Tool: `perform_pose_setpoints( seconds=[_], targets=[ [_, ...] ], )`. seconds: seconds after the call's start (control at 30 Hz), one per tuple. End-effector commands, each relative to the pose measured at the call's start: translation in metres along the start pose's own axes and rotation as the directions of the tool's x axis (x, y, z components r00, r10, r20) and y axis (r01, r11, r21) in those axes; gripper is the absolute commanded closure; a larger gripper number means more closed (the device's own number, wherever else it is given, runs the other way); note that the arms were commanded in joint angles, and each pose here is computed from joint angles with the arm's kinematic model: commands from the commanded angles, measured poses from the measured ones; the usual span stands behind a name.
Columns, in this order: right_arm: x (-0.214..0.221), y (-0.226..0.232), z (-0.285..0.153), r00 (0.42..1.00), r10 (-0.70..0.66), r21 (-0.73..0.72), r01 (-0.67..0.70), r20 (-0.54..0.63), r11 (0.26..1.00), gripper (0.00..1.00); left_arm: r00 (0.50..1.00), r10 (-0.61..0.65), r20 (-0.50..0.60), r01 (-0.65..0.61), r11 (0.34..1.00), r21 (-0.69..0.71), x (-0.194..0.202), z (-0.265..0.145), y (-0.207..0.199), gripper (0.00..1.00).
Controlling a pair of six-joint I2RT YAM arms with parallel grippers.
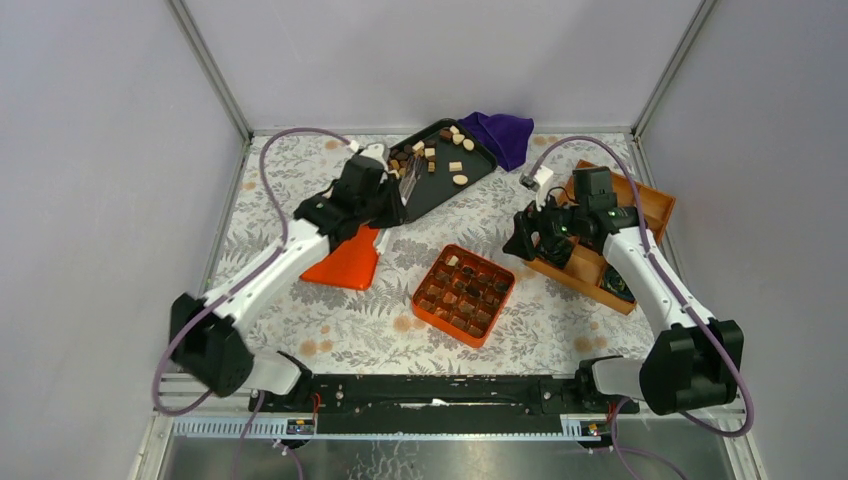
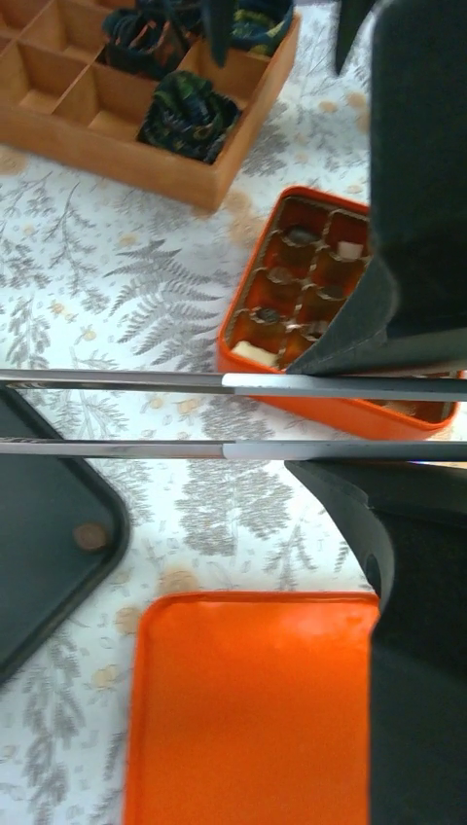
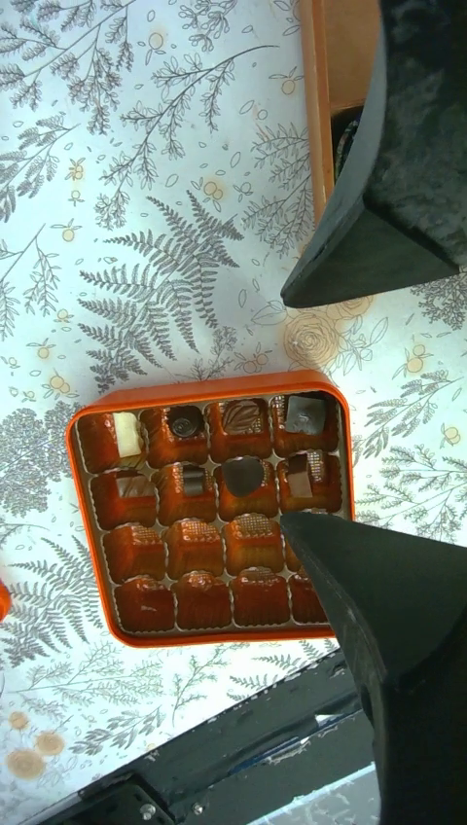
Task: Pack the chocolate
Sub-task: Place the packing box at the center of the board.
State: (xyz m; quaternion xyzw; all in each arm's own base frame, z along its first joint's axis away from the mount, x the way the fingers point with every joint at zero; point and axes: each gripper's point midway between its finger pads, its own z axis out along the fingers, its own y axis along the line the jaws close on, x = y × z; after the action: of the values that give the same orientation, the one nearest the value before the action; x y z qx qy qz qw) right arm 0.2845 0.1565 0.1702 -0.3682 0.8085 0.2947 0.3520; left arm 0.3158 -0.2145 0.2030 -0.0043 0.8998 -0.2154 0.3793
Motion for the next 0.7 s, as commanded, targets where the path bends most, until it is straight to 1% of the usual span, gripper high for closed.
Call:
perform_pose_setpoints(
  seconds=[0.0, 0.03, 0.07, 0.27, 0.33, 0.43, 0.67],
  targets=[
    [-0.003, 0.008, -0.002, 0.998, 0.028, -0.057, -0.025, 0.051, 0.998, 0.08, 0.993, 0.088, -0.073, -0.089, 0.996, -0.016, -0.018, 0.036, 0.001, 0.63],
    [-0.003, 0.007, -0.002, 0.999, 0.016, -0.044, -0.014, 0.05, 0.999, 0.02, 0.992, 0.093, -0.082, -0.095, 0.995, -0.027, -0.022, 0.046, 0.004, 0.63],
    [-0.001, 0.005, -0.003, 0.999, 0.009, -0.029, -0.008, 0.05, 1.0, 0.01, 0.991, 0.097, -0.091, -0.1, 0.994, -0.039, -0.026, 0.057, 0.006, 0.63],
    [0.005, -0.015, -0.006, 0.999, -0.029, 0.097, 0.025, 0.038, 0.995, 0.0, 0.986, 0.109, -0.126, -0.125, 0.984, -0.128, -0.037, 0.11, 0.023, 0.62],
    [0.005, -0.017, -0.006, 0.999, -0.037, 0.11, 0.033, 0.038, 0.993, 0.0, 0.985, 0.109, -0.133, -0.129, 0.981, -0.145, -0.039, 0.123, 0.026, 0.61],
    [0.006, -0.02, -0.006, 0.998, -0.047, 0.127, 0.042, 0.035, 0.991, 0.0, 0.986, 0.102, -0.133, -0.126, 0.975, -0.181, -0.042, 0.139, 0.032, 0.61],
    [0.006, -0.019, -0.008, 0.997, -0.071, 0.151, 0.063, 0.042, 0.986, 0.0, 0.989, 0.09, -0.119, -0.114, 0.97, -0.216, -0.05, 0.164, 0.037, 0.59]
  ],
)
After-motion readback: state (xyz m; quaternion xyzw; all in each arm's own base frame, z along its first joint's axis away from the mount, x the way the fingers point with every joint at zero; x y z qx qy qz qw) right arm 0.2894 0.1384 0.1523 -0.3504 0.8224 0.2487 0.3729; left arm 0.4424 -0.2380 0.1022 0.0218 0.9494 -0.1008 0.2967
